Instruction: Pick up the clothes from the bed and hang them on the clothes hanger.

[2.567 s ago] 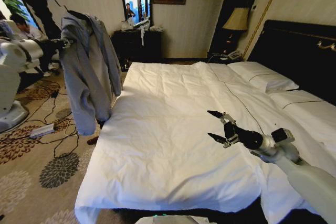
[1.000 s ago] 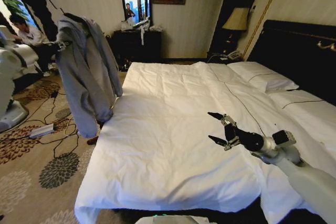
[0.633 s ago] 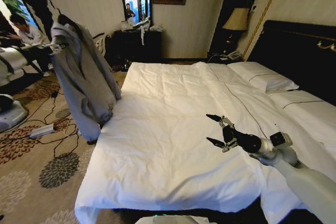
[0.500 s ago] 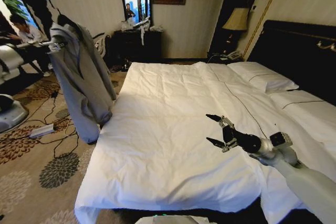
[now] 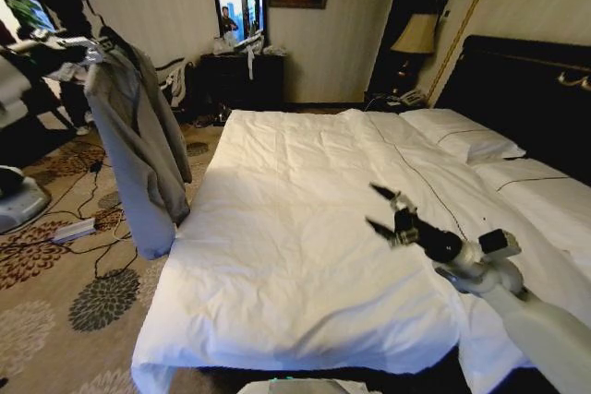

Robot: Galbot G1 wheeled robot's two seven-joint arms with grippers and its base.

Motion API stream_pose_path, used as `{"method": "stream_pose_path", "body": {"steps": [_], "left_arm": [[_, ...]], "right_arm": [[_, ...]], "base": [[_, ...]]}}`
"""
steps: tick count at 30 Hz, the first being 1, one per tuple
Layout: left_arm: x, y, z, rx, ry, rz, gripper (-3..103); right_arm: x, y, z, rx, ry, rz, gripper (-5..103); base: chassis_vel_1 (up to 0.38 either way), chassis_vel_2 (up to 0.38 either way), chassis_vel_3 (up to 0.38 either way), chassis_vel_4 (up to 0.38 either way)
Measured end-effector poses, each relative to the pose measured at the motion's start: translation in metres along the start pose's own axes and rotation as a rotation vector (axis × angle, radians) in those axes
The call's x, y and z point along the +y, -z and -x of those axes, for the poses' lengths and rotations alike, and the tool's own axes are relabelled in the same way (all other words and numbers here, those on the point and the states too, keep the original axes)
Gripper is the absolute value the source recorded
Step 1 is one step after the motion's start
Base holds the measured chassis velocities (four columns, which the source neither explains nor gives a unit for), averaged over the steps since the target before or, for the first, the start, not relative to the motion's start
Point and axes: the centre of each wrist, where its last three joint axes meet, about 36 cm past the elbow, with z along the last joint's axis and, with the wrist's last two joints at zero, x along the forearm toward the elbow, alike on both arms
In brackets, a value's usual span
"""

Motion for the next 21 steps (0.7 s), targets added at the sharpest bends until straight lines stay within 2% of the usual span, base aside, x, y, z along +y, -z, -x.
{"method": "stream_pose_path", "body": {"steps": [1, 2, 3, 4, 5, 6, 8, 10, 11, 12, 13, 14, 15, 16, 17, 20, 21], "left_arm": [[-0.012, -0.004, -0.003, -0.017, -0.003, 0.013, 100], [-0.012, -0.004, -0.003, -0.017, -0.003, 0.013, 100], [-0.027, -0.014, -0.01, -0.041, -0.003, 0.026, 100], [-0.034, -0.023, -0.014, -0.04, -0.002, 0.025, 100], [-0.044, -0.041, -0.02, -0.027, 0.0, 0.017, 100], [-0.056, -0.075, -0.035, 0.005, 0.015, -0.004, 100], [-0.058, -0.081, -0.038, 0.01, 0.018, -0.005, 100], [-0.075, -0.128, -0.068, 0.037, 0.056, -0.007, 100], [-0.09, -0.155, -0.088, 0.059, 0.081, -0.028, 100], [-0.1, -0.168, -0.099, 0.073, 0.09, -0.041, 100], [-0.1, -0.168, -0.099, 0.073, 0.09, -0.041, 100], [-0.118, -0.186, -0.116, 0.092, 0.106, -0.059, 100], [-0.174, -0.218, -0.157, 0.11, 0.144, -0.078, 100], [-0.194, -0.222, -0.168, 0.106, 0.155, -0.084, 100], [-0.194, -0.222, -0.168, 0.106, 0.155, -0.084, 100], [-0.247, -0.228, -0.192, 0.106, 0.173, -0.092, 100], [-0.256, -0.229, -0.197, 0.101, 0.174, -0.095, 100]], "right_arm": [[0.006, -0.001, -0.002, -0.002, -0.094, -0.017, 100], [0.006, -0.001, -0.002, -0.002, -0.094, -0.017, 100], [0.014, -0.004, -0.005, 0.004, -0.234, -0.036, 100], [0.017, -0.006, -0.007, 0.009, -0.292, -0.044, 100], [0.022, -0.01, -0.011, 0.018, -0.356, -0.056, 100], [0.03, -0.017, -0.018, 0.035, -0.449, -0.089, 100], [0.032, -0.018, -0.02, 0.037, -0.461, -0.096, 100], [0.045, -0.031, -0.033, 0.066, -0.547, -0.172, 100], [0.056, -0.042, -0.043, 0.065, -0.597, -0.219, 100], [0.062, -0.047, -0.048, 0.064, -0.618, -0.232, 100], [0.062, -0.047, -0.048, 0.064, -0.618, -0.232, 100], [0.073, -0.055, -0.056, 0.066, -0.648, -0.242, 100], [0.105, -0.068, -0.076, 0.096, -0.675, -0.262, 100], [0.115, -0.069, -0.08, 0.115, -0.668, -0.263, 100], [0.115, -0.069, -0.08, 0.115, -0.668, -0.263, 100], [0.138, -0.064, -0.088, 0.174, -0.626, -0.276, 100], [0.14, -0.063, -0.088, 0.182, -0.614, -0.283, 100]], "base": [[0.0, 0.0, 0.0, 0.0], [0.0, 0.0, 0.0, 0.0], [0.0, 0.0, 0.0, 0.0], [0.0, 0.0, 0.0, 0.0], [0.0, 0.0, 0.0, 0.0], [0.0, 0.0, 0.0, 0.0], [0.0, 0.0, 0.0, 0.0], [0.0, 0.0, 0.0, 0.0], [0.0, 0.0, 0.0, 0.0], [0.0, 0.0, 0.0, 0.0], [0.0, 0.0, 0.0, 0.0], [0.0, 0.0, 0.0, 0.0], [0.0, 0.0, 0.0, 0.0], [0.0, 0.0, 0.0, 0.0], [0.0, 0.0, 0.0, 0.0], [0.0, 0.0, 0.0, 0.0], [0.0, 0.0, 0.0, 0.0]]}}
